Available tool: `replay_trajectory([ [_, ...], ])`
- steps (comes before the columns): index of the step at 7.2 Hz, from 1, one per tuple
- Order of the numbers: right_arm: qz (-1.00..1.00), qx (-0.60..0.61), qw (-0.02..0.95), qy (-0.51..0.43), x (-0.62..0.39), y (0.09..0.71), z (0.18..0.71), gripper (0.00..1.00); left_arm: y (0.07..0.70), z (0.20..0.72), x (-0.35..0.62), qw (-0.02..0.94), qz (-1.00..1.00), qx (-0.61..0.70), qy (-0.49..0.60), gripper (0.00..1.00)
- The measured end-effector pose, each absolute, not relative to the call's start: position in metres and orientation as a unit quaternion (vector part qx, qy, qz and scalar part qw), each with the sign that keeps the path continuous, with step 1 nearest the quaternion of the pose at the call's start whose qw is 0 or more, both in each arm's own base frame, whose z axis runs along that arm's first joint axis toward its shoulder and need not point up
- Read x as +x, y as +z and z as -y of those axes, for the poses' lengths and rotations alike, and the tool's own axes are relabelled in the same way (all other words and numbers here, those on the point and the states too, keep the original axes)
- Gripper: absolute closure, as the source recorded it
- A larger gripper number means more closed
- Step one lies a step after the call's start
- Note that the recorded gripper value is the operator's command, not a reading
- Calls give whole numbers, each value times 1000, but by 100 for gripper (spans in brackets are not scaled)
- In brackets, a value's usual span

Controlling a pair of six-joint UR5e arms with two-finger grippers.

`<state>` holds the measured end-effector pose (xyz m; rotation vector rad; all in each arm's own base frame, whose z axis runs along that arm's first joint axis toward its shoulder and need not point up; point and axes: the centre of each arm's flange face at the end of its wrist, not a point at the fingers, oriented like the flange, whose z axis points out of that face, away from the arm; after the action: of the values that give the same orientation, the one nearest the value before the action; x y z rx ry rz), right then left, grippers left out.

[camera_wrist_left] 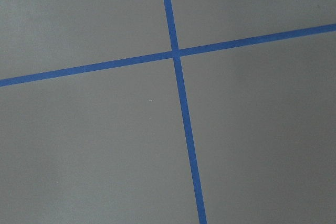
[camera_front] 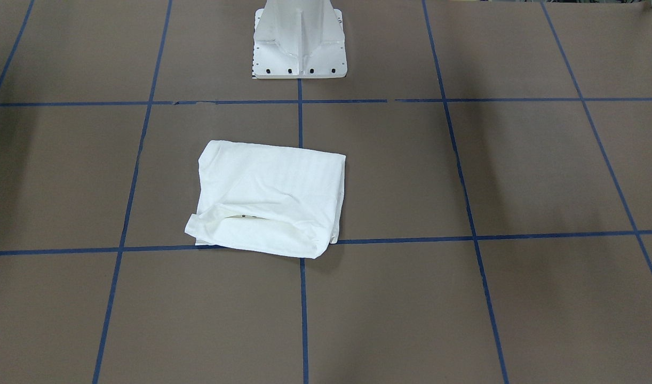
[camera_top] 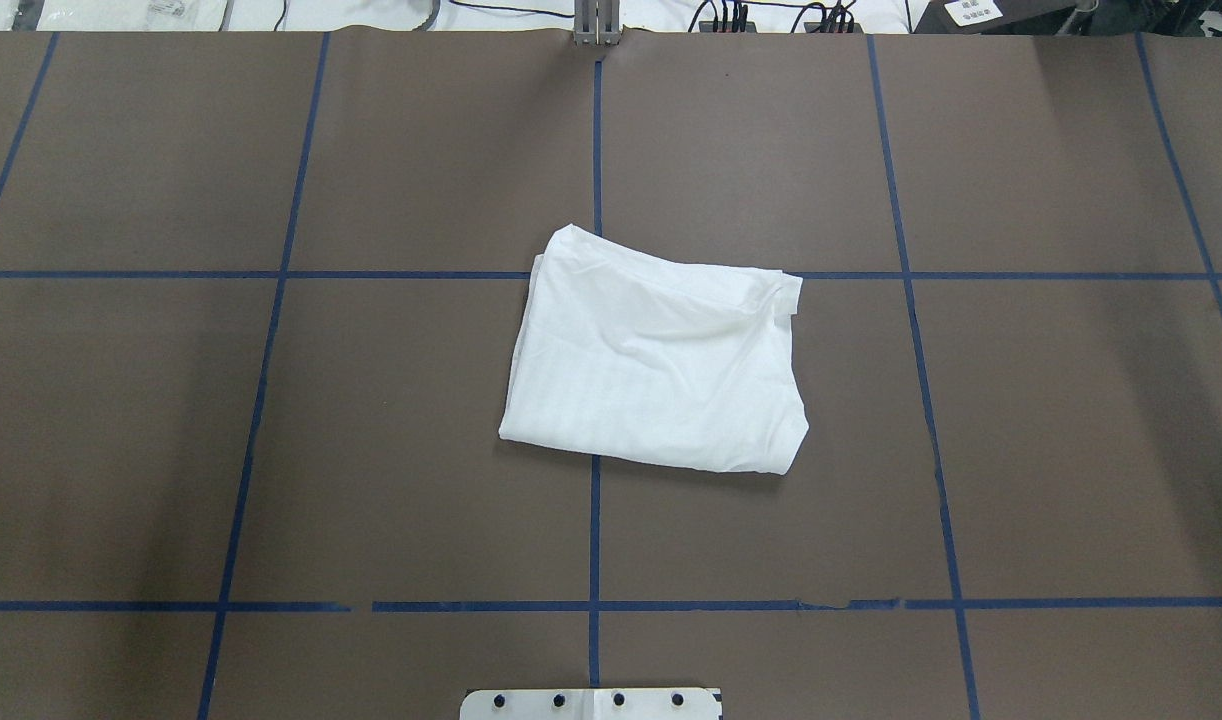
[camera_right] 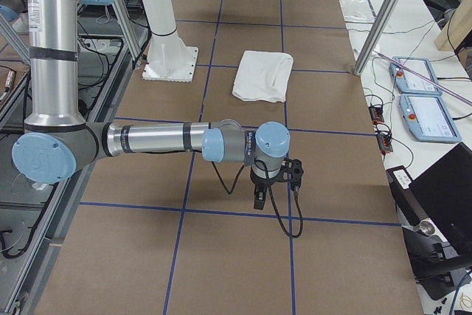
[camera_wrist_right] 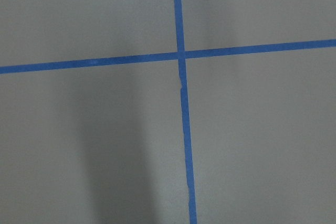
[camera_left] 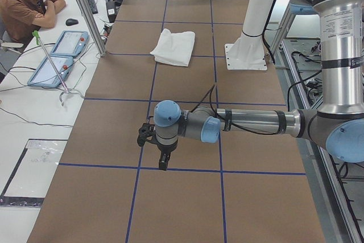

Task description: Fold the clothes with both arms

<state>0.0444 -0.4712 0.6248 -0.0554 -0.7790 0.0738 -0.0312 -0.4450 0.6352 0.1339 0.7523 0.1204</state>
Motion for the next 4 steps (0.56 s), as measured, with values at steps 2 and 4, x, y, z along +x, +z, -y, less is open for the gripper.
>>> replay_trajectory([
  [2,380,-27,924,36,44,625,471,0,632,449,-31,927,-368,61,39,1],
  [4,380,-27,924,36,45,625,471,0,631,449,-31,927,-370,56,25,1],
])
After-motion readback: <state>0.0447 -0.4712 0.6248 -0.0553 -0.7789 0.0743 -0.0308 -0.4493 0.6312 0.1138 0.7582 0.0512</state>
